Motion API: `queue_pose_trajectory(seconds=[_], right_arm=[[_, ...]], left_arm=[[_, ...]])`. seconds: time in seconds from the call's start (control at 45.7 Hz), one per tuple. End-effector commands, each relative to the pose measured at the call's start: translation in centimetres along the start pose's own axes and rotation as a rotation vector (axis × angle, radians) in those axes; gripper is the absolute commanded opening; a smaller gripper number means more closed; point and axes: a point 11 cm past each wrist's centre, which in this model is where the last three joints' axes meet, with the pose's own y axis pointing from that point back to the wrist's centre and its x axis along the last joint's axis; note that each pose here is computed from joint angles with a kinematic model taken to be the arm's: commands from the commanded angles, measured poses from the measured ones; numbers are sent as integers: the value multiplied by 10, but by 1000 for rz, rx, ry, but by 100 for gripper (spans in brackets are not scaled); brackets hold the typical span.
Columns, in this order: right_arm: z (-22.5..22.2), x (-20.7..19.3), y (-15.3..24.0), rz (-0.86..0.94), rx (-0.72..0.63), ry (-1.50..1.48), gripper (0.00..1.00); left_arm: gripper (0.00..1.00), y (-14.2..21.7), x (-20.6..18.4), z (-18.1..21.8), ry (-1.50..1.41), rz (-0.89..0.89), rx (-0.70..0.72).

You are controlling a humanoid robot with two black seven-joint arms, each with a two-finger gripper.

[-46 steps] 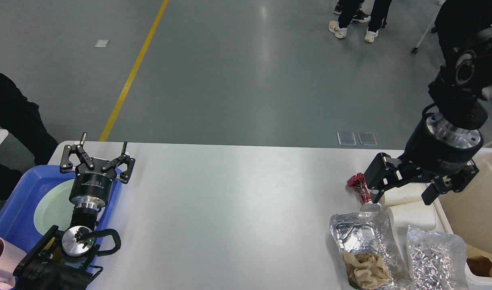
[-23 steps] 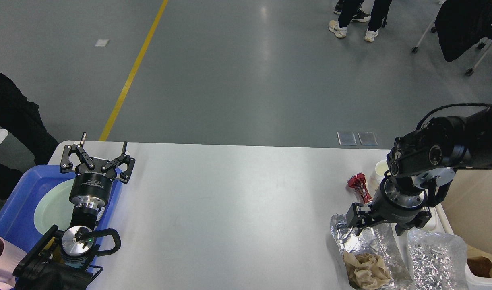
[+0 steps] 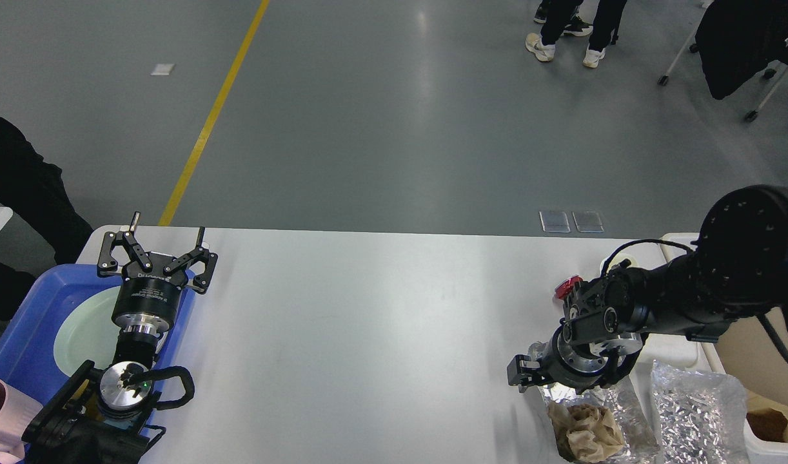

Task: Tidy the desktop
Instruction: 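Lower the right gripper onto the foil snack bag and grasp it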

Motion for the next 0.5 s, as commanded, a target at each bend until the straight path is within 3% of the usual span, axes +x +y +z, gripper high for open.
queue_pose_trajectory(seconds=[0.0, 0.197, 0.416, 0.481], right_arm=[[-1, -4, -19, 2, -4, -2, 94], [-1, 2, -21, 42, -2, -10, 89], [-3, -4, -26, 33, -5, 22, 36], [-2, -6, -27, 29, -5, 23, 30]], left_arm=[[96, 0, 0, 1, -1, 0, 0], [96, 0, 0, 0, 0, 0, 0], [96, 0, 0, 1, -1, 0, 0], [96, 0, 0, 0, 0, 0, 0]])
